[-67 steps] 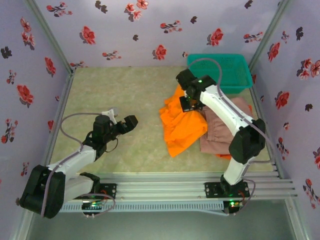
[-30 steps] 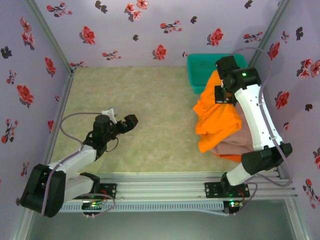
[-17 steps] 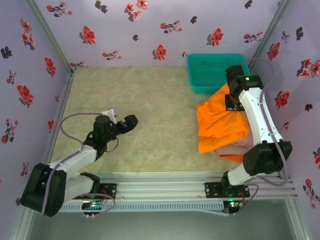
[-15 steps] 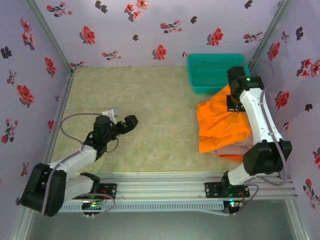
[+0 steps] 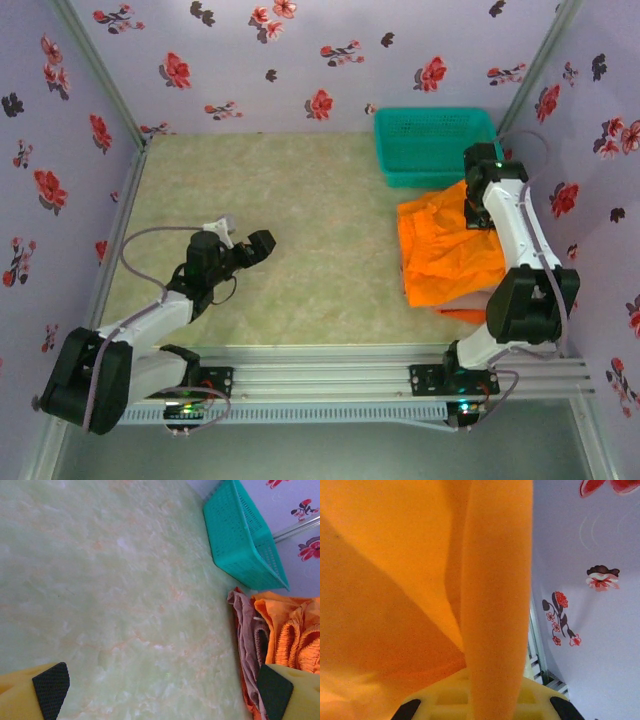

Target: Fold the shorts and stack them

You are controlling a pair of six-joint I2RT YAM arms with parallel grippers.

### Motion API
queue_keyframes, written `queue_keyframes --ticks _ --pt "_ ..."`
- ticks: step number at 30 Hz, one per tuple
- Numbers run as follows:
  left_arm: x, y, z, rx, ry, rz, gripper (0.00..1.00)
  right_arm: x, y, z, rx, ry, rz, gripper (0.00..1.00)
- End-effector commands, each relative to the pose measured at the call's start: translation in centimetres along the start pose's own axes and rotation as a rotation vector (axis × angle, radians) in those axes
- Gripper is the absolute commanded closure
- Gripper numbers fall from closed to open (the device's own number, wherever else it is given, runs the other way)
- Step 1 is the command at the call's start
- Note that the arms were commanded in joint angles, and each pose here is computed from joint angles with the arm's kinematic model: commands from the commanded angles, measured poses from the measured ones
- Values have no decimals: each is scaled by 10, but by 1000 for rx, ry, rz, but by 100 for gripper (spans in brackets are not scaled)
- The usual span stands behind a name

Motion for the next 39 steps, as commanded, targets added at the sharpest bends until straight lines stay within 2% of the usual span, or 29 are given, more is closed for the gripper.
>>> queue_keyframes --ticks 1,4,7,9,11,12,15,17,20,22,24,26,30,33,39 --pt "-3 4 2 -5 -3 -36 1 -8 -14 -9 117 -5 -11 94" --pt "-4 5 2 -7 -5 -39 1 -10 -27 -10 179 -4 21 88" --pt "-4 6 2 -9 -7 -42 1 -12 -43 -16 296 1 68 73" --pt "-4 7 2 -10 -8 -44 1 -14 -47 -27 371 -36 109 45" --pt "-4 9 1 -13 -14 -42 1 -16 -46 -34 376 -85 121 13" --pt "-5 10 1 -16 -16 -44 1 -16 -43 -33 341 -112 110 8" --pt "-5 13 3 -31 -23 -50 1 -20 -18 -12 -20 -261 20 5" --pt "-6 14 3 -34 -26 -54 1 -26 11 5 -331 -365 -77 1" --pt "-7 13 2 -35 -27 -54 1 -36 49 27 -705 -431 -178 1" --pt "-8 12 2 -36 -28 -54 1 -43 64 40 -875 -445 -180 1" --pt "-9 12 2 -37 -29 -56 1 -48 68 55 -1009 -455 -122 1" --pt "-9 11 2 -36 -29 -56 1 -51 64 72 -1097 -458 -34 1" --pt "-8 11 3 -39 -26 -55 1 -38 50 103 -1115 -433 95 1" --pt "-7 11 3 -40 -26 -55 1 -29 39 123 -1128 -432 116 1" --pt "-9 12 2 -41 -39 -55 1 -30 -11 149 -1098 -452 166 1"
Point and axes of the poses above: each hand's point on the last joint's axis, 136 mm out from that joint toward the fingers, its own y axis back along the fingers, its own z axis along the line the jaws close on, x = y × z, the point moved 6 cm from there along y, back along the fingers, and after that the axes turned 6 degrees about -y, right-handed, at the moved point
